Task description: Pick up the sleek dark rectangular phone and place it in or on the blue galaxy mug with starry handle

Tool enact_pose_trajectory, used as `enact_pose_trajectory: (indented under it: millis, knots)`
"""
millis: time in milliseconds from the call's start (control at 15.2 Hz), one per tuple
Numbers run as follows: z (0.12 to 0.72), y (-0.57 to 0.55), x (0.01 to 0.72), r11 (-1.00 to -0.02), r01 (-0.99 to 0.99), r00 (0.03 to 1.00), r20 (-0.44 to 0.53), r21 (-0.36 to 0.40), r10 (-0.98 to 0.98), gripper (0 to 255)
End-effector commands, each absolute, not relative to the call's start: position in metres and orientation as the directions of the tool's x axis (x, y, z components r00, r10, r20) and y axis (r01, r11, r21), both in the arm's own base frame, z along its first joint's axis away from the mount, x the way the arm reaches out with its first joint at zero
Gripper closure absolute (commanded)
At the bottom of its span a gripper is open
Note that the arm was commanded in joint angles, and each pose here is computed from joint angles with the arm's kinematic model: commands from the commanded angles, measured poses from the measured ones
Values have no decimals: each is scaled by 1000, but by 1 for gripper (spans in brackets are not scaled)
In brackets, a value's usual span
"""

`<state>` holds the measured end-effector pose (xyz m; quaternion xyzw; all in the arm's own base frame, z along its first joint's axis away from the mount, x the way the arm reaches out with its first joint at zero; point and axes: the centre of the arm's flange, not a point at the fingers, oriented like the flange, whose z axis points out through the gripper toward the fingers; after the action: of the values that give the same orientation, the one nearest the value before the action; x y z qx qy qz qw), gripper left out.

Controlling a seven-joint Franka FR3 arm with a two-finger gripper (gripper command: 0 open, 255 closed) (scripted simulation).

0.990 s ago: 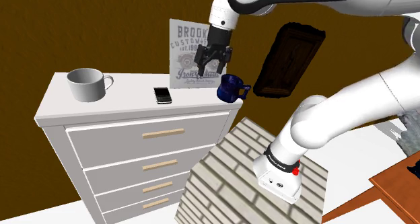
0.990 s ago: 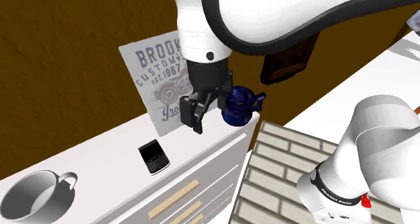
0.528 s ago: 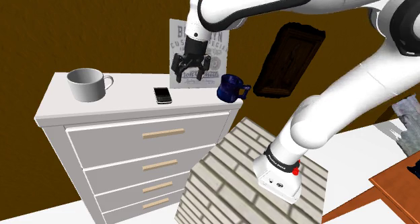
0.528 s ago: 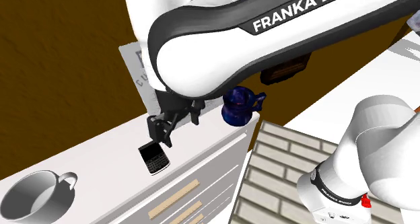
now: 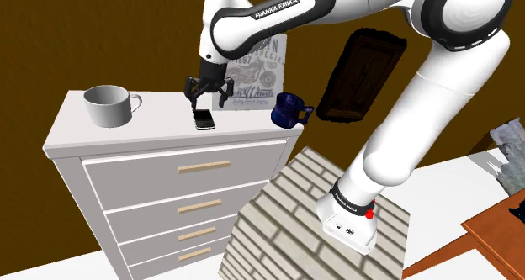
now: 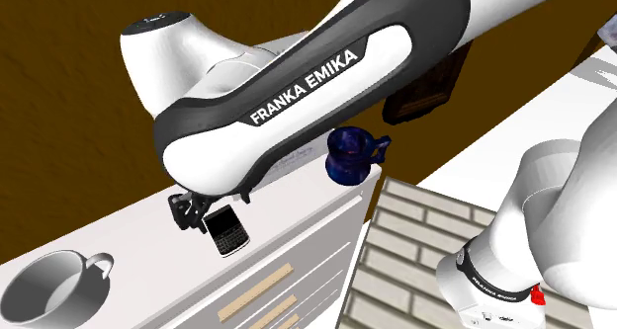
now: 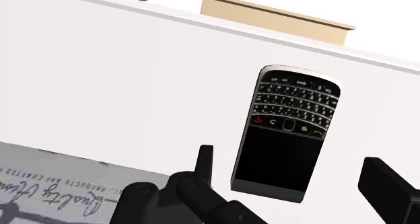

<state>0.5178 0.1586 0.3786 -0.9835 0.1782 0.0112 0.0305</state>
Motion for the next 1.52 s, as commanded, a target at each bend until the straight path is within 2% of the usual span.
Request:
enact_pose_trajectory:
  millis: [0, 462, 990, 1056, 1452]
  knots:
    - [371, 162, 529, -931, -361, 932, -27, -58, -360, 0]
    - [331, 164, 529, -931, -361, 932, -27, -58, -360, 0]
    - [331, 164, 529, -931, -361, 932, -27, -58, -360, 0]
    - [331, 164, 529, -931, -361, 932, -27, -58, -360, 255]
    - [331, 164, 529, -931, -361, 932, -27, -58, -360, 255]
